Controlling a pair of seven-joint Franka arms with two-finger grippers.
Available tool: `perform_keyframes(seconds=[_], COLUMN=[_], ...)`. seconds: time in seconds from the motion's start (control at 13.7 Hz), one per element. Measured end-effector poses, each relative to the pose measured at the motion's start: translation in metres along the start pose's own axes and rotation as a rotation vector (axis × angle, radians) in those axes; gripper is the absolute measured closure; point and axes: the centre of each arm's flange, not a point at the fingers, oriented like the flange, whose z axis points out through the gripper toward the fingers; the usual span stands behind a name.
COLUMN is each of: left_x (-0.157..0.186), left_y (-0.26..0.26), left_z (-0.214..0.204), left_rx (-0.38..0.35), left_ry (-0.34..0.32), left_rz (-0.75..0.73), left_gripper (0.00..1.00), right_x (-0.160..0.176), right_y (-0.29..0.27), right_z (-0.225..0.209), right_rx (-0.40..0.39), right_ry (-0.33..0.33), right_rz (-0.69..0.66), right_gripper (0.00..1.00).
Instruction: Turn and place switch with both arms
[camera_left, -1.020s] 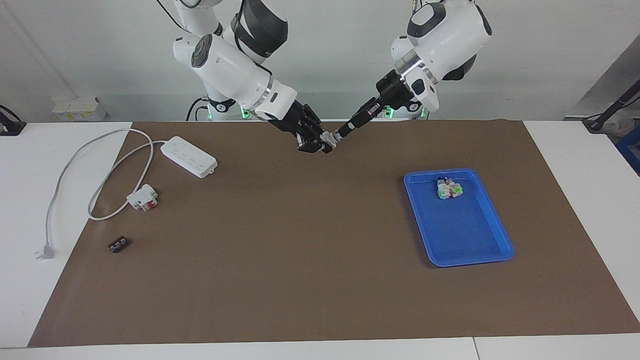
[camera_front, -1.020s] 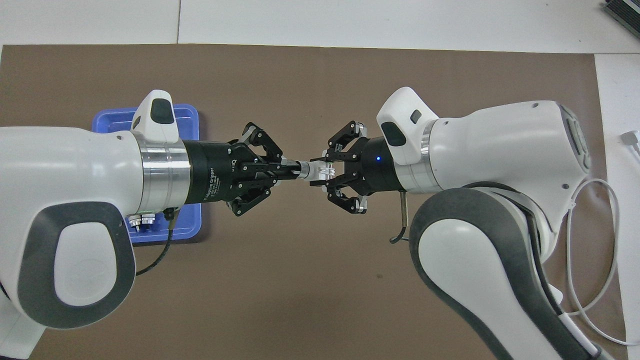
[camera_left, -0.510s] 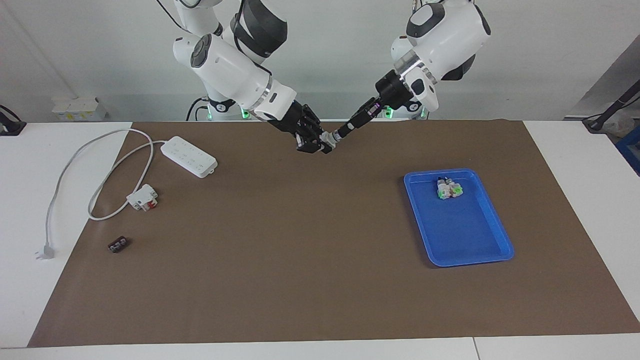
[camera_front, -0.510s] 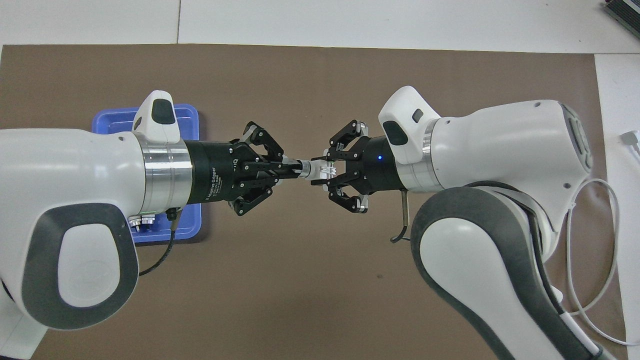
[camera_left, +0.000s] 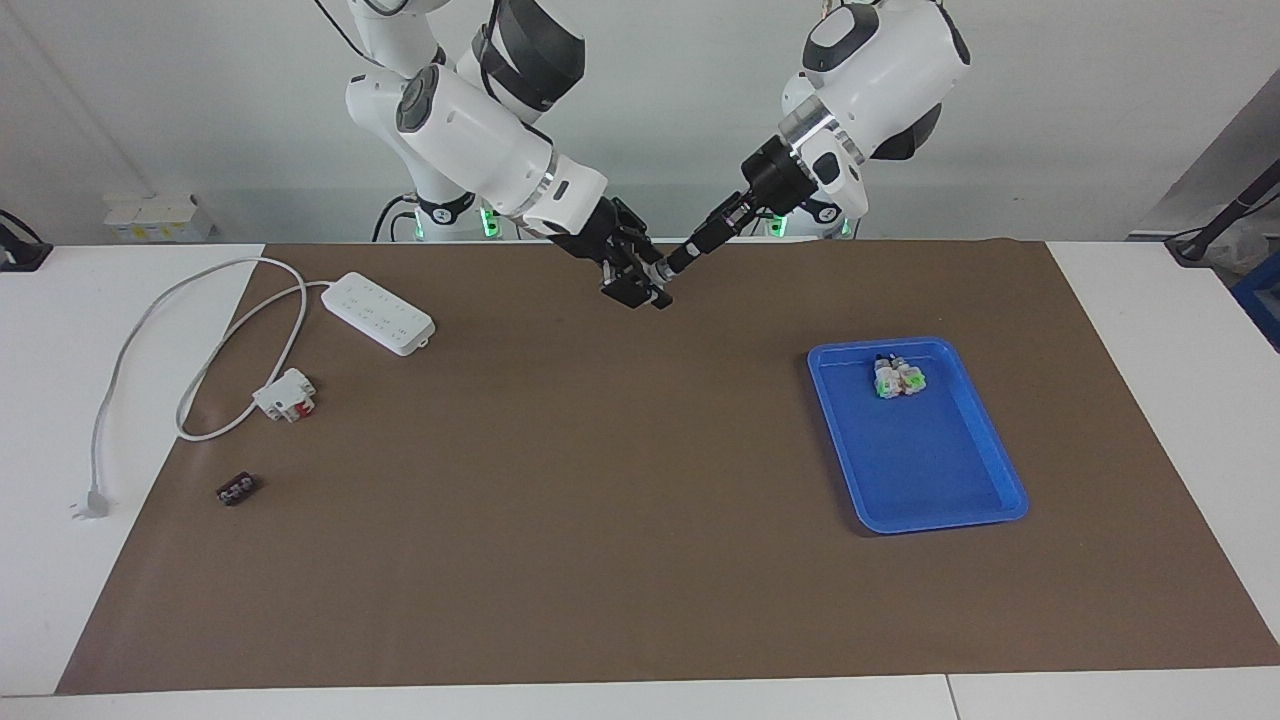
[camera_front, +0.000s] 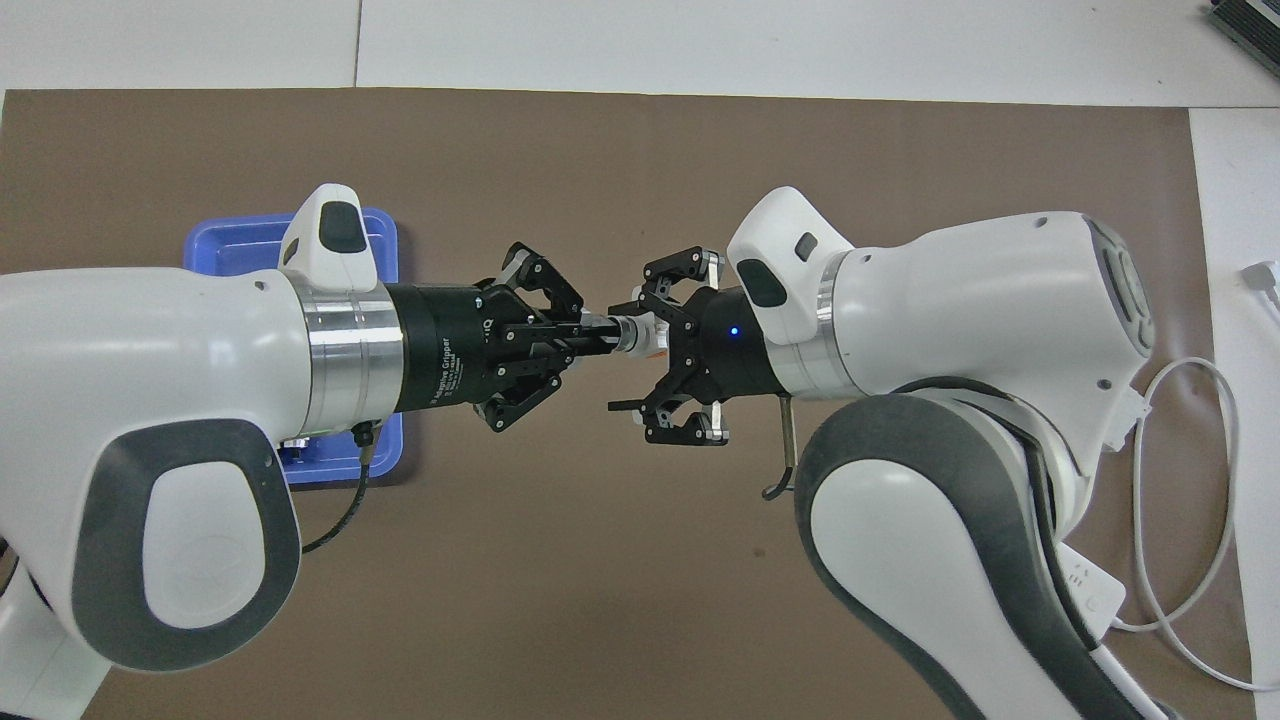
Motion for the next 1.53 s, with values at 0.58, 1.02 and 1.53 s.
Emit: perform_keyframes(seconds=[0.58,1.02,1.53], left_x=[0.007,0.037,0.157], left_y=[-0.003,-0.019,-0.08], left_z=[0.001,0.003,-0.059], left_rx=[0.02,0.16,0.42], left_ry=[0.046,0.197,0.301], left_rz=[0.132,0.391,0.727], left_gripper=[0.89,0.89,0.89], right_x=[-0.002,-0.04,-0.075], right_y=[0.001,0.014,0.031], right_z=[-0.001,-0.027,-0.074], right_rx=[-0.002,0.014,-0.139], right_ry=[-0.004,-0.123,-0.386], right_rz=[0.002,0.023,0.288], right_gripper=[0.0,0.0,0.0])
